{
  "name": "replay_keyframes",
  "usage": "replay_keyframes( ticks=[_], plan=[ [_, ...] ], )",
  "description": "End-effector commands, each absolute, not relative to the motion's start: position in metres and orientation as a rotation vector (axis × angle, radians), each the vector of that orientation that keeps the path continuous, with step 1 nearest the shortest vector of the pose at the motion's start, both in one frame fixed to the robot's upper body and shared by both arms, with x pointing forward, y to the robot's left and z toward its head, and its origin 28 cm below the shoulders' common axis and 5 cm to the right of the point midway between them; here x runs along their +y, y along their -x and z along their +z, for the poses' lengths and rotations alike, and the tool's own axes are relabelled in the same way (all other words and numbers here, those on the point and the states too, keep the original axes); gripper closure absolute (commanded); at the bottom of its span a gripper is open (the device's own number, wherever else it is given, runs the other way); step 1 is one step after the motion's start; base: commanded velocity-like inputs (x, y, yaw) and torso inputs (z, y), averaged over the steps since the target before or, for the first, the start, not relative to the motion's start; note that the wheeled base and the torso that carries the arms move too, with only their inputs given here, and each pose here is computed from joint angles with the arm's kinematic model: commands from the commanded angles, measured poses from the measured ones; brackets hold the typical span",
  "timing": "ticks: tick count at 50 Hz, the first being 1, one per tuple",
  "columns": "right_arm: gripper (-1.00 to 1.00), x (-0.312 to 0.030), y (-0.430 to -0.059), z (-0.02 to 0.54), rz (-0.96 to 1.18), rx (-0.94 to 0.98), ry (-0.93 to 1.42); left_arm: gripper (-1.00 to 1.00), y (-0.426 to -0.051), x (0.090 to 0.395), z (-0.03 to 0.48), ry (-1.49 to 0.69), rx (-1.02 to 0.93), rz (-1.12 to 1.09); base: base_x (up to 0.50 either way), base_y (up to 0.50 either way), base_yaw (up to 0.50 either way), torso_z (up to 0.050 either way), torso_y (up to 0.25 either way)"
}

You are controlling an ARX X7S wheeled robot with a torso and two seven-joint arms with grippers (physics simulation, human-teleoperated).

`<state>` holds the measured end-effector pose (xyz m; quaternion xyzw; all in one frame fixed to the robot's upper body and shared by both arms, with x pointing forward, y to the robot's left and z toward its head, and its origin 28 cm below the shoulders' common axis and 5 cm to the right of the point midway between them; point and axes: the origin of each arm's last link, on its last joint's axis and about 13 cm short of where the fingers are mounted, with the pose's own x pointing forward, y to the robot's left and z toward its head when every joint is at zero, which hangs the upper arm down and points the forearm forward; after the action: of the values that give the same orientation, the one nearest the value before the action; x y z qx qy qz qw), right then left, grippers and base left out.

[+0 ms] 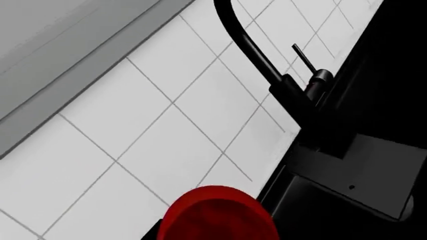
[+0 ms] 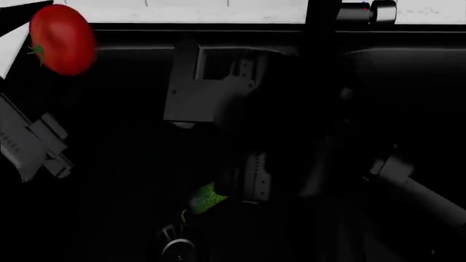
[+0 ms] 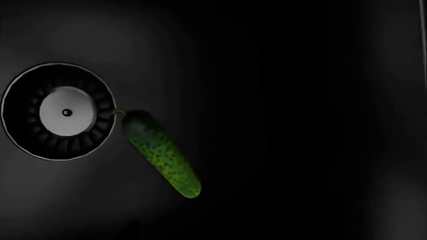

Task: Pick the vegetables from the sink and place them on the cutting board.

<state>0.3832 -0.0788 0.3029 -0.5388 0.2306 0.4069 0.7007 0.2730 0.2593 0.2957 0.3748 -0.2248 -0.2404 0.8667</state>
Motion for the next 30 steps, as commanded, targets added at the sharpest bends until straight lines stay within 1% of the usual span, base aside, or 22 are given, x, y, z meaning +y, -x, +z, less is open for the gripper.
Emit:
replay_keyframes(
  ticks=[1, 10, 22, 30],
  plan=[
    [-1.00, -0.058, -0.402, 0.292, 0.959, 0.482, 1.253, 1.00, -0.258, 0.270, 0.264, -0.734, -0.385, -0.525, 0.03, 0.00, 0.02, -0.017, -0.015],
    [-1.00, -0.044, -0.412, 0.288, 0.984, 0.431, 1.253, 1.00, -0.260, 0.272, 0.256, -0.716, -0.377, -0.528, 0.03, 0.00, 0.02, -0.018, -0.015],
    [-1.00, -0.038, -0.414, 0.256, 1.054, 0.502, 1.316, 1.00, -0.254, 0.274, 0.256, -0.703, -0.383, -0.518, 0.03, 0.00, 0.02, -0.019, -0.014],
    [-1.00, -0.038, -0.423, 0.248, 1.041, 0.514, 1.345, 1.00, -0.252, 0.274, 0.255, -0.702, -0.386, -0.520, 0.03, 0.00, 0.02, -0.021, -0.015]
  ],
)
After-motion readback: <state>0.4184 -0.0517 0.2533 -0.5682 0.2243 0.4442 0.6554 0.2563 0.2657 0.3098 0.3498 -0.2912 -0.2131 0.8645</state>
